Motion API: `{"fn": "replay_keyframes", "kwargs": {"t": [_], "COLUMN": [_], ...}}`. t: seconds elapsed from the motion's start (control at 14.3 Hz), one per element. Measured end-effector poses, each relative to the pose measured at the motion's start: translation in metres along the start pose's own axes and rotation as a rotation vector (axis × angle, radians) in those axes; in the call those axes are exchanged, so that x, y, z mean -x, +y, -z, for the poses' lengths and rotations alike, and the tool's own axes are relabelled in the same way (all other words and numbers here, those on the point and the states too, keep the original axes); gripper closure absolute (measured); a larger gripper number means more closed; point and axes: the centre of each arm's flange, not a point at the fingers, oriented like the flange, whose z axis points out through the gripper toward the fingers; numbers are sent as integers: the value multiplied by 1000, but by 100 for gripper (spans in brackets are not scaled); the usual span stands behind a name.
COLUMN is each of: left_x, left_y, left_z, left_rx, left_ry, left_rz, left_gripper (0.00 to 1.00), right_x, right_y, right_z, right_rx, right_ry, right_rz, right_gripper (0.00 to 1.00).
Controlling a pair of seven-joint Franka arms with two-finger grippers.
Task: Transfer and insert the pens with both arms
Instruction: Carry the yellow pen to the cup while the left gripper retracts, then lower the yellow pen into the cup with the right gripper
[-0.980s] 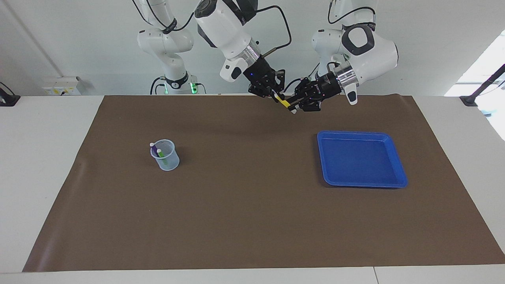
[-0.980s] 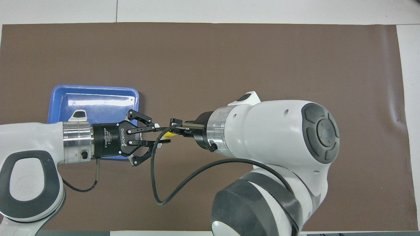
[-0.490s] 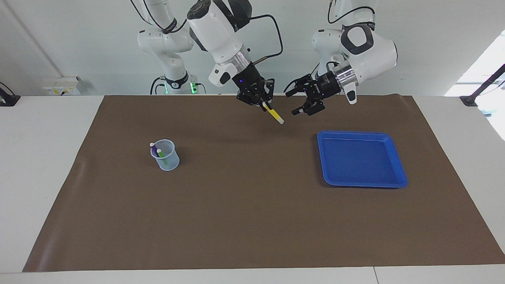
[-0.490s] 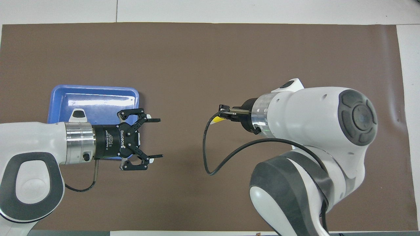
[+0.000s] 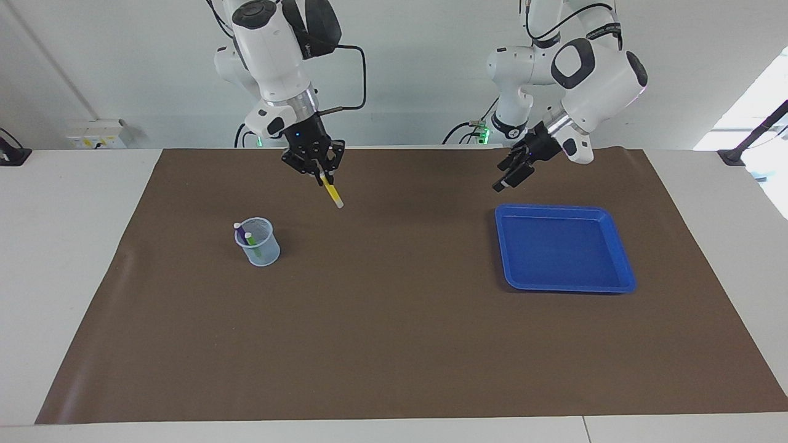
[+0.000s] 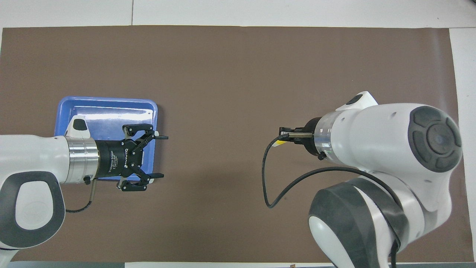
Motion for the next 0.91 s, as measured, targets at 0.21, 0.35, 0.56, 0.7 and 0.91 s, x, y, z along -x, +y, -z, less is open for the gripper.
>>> {"fn": "replay_keyframes", "kwargs": {"t": [0.21, 0.35, 0.56, 0.7, 0.91], "left_x": [-20, -32, -41, -42, -36], "left_y": [15, 31, 46, 44, 39], "left_z": [39, 68, 106, 125, 141], "left_rx": [-131, -215, -361, -468, -524], "left_ry": [73, 103, 119, 120, 110], "left_rz": [-245, -393, -623, -786, -906], "left_gripper": [0, 0, 0, 0, 0], "right_x": [3, 3, -3, -2, 3], "right_y": [38, 60, 100, 127, 139], "right_z": [-9, -13, -12, -17, -28], "right_rx": [104, 164, 183, 180, 179], "right_ry": [-10, -10, 15, 25, 28], "right_rz": [123, 180, 231, 239, 230], "right_gripper": [82, 82, 82, 82, 82]}}
